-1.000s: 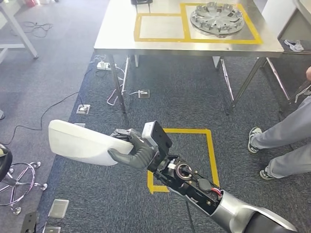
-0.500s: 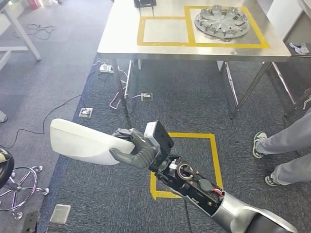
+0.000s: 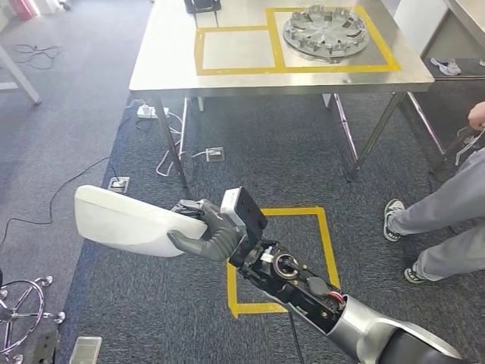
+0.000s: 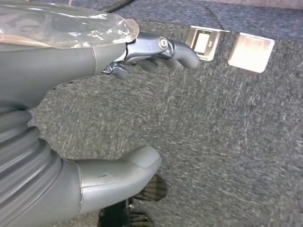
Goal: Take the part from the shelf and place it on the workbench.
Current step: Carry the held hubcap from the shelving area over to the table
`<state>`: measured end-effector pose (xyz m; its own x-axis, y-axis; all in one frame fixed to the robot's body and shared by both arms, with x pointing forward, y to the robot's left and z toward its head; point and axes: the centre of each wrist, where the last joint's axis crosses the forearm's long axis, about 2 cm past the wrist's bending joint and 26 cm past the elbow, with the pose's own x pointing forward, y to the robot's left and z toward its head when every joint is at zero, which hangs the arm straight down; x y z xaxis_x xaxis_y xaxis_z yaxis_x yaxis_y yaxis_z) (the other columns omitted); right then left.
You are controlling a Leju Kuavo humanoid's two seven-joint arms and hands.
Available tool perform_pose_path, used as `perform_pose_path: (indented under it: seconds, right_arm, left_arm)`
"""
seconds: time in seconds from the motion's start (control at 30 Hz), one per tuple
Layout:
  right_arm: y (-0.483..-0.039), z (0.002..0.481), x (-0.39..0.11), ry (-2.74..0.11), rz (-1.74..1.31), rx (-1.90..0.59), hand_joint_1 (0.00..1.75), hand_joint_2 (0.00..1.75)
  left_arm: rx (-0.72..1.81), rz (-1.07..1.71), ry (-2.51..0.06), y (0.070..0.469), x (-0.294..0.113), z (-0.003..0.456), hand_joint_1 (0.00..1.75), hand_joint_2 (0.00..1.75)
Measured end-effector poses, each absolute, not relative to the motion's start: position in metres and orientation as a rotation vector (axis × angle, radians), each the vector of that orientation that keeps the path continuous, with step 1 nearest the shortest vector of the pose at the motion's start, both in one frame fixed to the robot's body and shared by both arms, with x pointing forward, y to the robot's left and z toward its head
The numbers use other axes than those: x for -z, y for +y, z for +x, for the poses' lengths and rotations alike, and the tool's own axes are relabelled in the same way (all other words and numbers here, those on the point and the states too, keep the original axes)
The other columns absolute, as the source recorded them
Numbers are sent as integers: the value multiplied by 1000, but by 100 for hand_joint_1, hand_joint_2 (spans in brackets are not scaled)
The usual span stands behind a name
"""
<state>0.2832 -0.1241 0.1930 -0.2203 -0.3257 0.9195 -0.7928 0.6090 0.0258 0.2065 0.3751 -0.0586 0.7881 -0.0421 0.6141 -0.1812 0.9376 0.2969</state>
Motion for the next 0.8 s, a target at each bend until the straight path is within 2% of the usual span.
perform_pose_path:
  seconds: [0.8]
  right_arm:
    - [-124, 284, -192, -1800, 913, -560, 175, 175]
  left_arm:
    - [-83, 352, -657, 372, 60, 204, 0, 175]
